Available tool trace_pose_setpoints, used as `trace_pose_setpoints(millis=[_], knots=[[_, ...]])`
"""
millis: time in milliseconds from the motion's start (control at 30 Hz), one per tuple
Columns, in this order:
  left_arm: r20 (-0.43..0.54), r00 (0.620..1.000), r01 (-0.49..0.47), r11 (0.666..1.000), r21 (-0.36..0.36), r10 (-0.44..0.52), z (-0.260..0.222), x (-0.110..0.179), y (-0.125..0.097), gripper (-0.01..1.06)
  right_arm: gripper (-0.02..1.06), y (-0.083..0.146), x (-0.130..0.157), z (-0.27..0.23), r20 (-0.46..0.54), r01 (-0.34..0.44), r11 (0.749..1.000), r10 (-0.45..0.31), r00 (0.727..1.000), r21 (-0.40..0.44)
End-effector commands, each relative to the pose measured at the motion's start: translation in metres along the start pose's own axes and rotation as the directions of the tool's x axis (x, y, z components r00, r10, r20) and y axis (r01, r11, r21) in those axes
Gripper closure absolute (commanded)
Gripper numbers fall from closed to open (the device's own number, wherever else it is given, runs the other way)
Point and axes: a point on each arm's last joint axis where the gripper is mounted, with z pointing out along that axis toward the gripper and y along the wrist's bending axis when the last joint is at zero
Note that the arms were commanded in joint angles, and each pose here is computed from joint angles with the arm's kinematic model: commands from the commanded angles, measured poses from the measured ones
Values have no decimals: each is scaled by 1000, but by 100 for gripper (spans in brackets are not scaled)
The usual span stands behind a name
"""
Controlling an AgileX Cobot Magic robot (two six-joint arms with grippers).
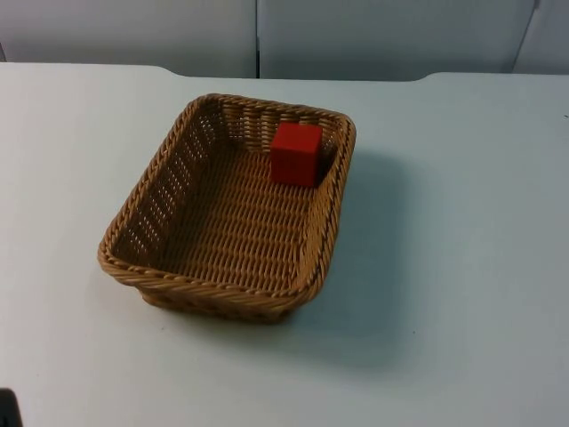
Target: Pick up the basket with the left hand and place the cube into the basket with the right hand.
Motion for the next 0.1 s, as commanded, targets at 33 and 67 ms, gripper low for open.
trace_pose_setpoints(millis=[33,67], knots=[[17,1000,-3,1000,11,2,0,0,0,105,105,0,5,6,-20,4,1000,-4,1000,-3],[17,1000,-3,1000,11,2,0,0,0,105,105,0,8,9,-36,2,1000,-2,999,-5]])
